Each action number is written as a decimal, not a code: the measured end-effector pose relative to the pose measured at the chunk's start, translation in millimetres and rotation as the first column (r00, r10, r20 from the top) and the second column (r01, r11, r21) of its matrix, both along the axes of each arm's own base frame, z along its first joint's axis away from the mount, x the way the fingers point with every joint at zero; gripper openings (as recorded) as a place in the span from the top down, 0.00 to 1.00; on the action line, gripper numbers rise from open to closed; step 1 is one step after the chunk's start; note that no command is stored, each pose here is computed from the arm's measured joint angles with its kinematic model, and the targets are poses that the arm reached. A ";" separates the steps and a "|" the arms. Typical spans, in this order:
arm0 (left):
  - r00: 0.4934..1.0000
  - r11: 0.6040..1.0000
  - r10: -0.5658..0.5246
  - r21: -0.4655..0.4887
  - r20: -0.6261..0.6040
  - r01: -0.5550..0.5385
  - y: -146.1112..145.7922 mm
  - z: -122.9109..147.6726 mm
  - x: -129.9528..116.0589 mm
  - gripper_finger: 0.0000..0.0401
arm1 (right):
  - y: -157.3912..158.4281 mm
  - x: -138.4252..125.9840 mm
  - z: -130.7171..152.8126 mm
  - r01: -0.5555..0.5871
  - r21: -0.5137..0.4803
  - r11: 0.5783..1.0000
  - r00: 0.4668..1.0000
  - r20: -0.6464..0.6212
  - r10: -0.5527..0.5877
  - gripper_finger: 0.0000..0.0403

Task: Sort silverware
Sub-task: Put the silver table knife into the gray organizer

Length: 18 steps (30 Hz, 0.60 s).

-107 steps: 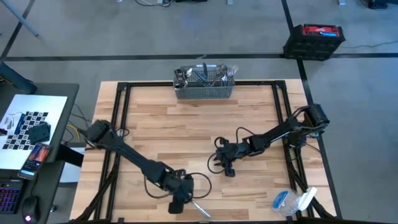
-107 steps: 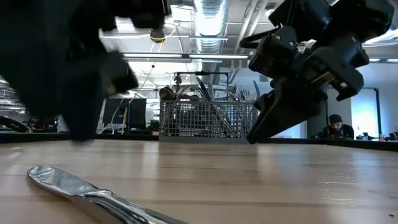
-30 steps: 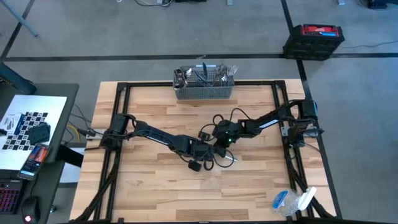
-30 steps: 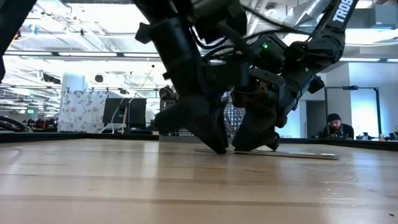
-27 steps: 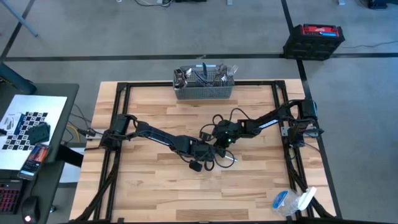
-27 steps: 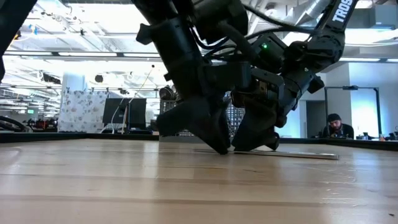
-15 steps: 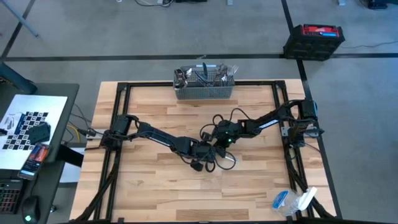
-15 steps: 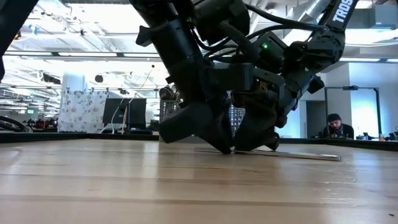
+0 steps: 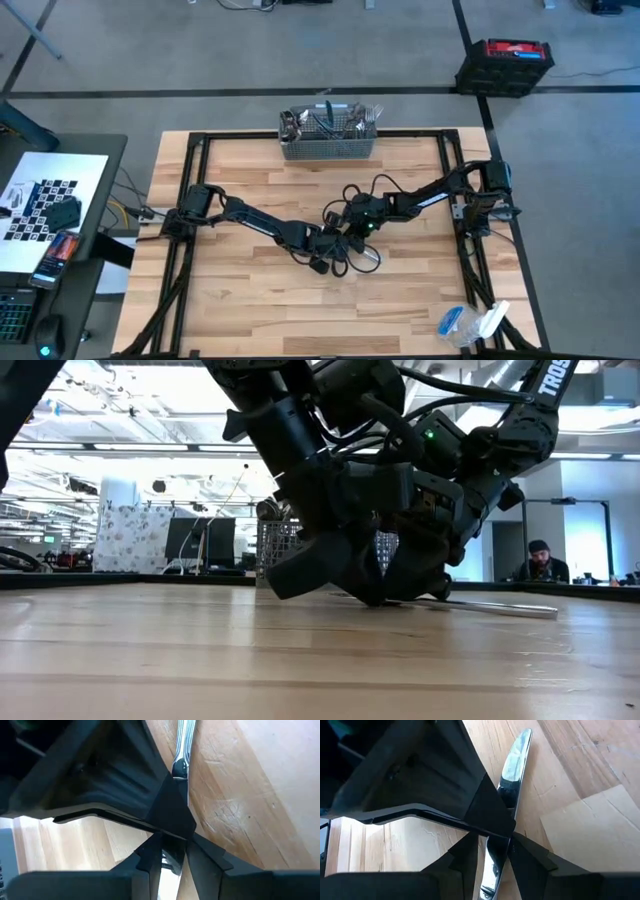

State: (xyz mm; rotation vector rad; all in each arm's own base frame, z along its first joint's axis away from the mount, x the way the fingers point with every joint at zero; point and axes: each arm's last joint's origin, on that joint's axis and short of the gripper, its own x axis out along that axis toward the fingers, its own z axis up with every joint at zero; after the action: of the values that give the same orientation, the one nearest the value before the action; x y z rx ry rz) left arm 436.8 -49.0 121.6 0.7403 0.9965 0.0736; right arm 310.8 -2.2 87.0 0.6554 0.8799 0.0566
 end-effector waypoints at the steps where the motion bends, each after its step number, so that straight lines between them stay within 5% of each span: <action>1: 1.000 1.000 0.001 -0.002 0.002 -0.001 0.2 0.1 0.2 0.84 | -0.1 0.0 -1.4 0.003 -0.005 1.000 1.000 -0.005 -0.004 0.83; 4: 1.000 1.000 0.007 -0.008 0.004 -0.007 0.2 0.1 0.1 0.86 | -0.4 0.1 -2.9 0.013 -0.028 1.000 1.000 -0.010 -0.013 0.96; 11: 0.999 0.998 0.049 -0.027 -0.006 -0.049 -5.9 10.6 -6.2 0.86 | -10.4 -0.4 11.2 0.021 -0.080 0.997 0.999 0.046 -0.018 1.00; 18: 0.985 0.991 0.136 -0.034 0.103 -0.133 -23.3 80.4 -33.1 0.87 | -39.6 -13.4 72.4 0.087 -0.196 0.977 0.973 0.226 -0.041 1.00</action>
State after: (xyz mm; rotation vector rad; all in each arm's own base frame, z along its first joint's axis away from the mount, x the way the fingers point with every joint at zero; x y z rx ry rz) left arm 403.6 -72.3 201.9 0.6379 0.9439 0.2142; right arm 297.4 -41.7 159.4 0.4737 0.6387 -0.0192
